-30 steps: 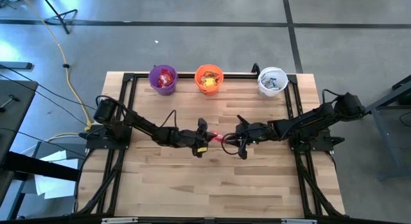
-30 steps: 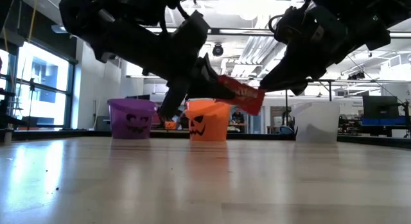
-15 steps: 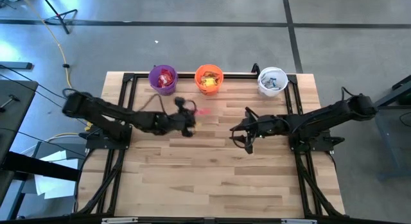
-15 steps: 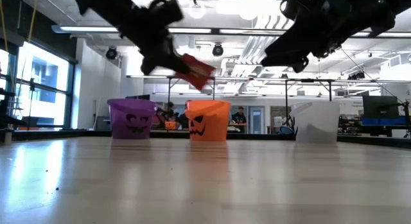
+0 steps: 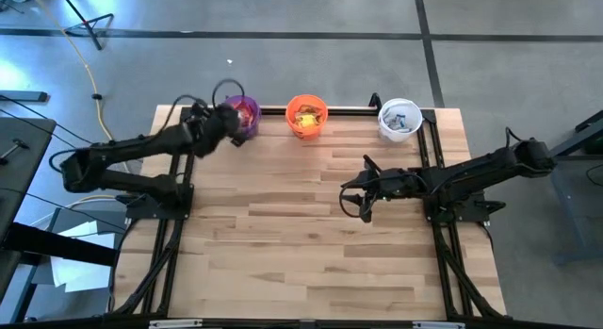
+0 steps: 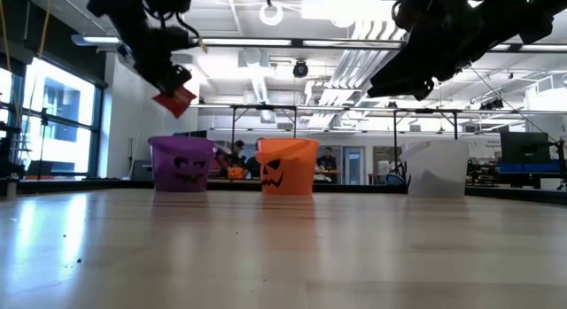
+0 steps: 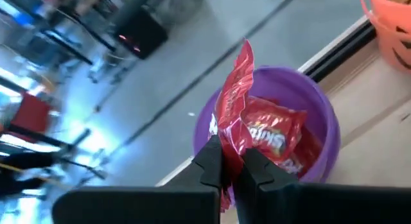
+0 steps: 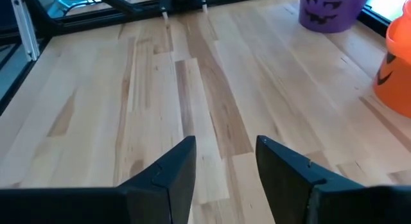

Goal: Sort candy
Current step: Put the red candy into the violet bucket

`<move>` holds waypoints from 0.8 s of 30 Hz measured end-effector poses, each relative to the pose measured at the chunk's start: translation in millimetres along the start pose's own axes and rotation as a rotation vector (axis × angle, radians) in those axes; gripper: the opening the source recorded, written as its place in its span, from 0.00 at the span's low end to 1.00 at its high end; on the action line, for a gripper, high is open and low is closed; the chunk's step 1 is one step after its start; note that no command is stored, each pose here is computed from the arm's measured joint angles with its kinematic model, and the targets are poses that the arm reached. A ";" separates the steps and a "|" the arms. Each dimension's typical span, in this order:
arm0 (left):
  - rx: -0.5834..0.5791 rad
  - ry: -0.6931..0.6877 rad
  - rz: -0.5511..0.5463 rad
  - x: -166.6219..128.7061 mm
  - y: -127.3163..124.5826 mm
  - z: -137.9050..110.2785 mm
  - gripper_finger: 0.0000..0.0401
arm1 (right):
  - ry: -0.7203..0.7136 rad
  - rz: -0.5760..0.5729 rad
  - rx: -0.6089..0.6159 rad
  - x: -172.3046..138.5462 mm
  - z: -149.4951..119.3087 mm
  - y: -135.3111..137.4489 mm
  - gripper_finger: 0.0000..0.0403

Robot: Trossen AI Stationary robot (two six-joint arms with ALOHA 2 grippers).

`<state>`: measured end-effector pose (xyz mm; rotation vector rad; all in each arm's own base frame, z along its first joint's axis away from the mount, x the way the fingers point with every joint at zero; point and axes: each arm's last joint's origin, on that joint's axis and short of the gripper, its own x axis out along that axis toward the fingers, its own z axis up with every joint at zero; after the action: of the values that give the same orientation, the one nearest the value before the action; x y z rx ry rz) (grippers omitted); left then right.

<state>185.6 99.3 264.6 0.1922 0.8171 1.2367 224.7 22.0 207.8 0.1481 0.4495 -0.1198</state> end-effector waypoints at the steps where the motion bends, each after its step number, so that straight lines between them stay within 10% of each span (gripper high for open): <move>1: -0.009 0.012 -0.017 8.0 3.7 1.8 0.00 | 0.000 -0.002 0.000 0.0 0.0 -0.1 0.39; 15: -0.042 0.218 -0.283 108.1 28.8 -1.9 0.01 | -0.004 -0.017 -0.013 0.0 0.1 -0.5 0.39; 24: -0.016 0.224 -0.322 117.3 22.2 -2.9 0.17 | -0.008 -0.040 -0.025 0.0 0.1 -1.1 0.39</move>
<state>177.6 210.7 222.3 -0.0913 0.9882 0.9694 224.6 20.8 207.8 0.1145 0.4462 -0.1540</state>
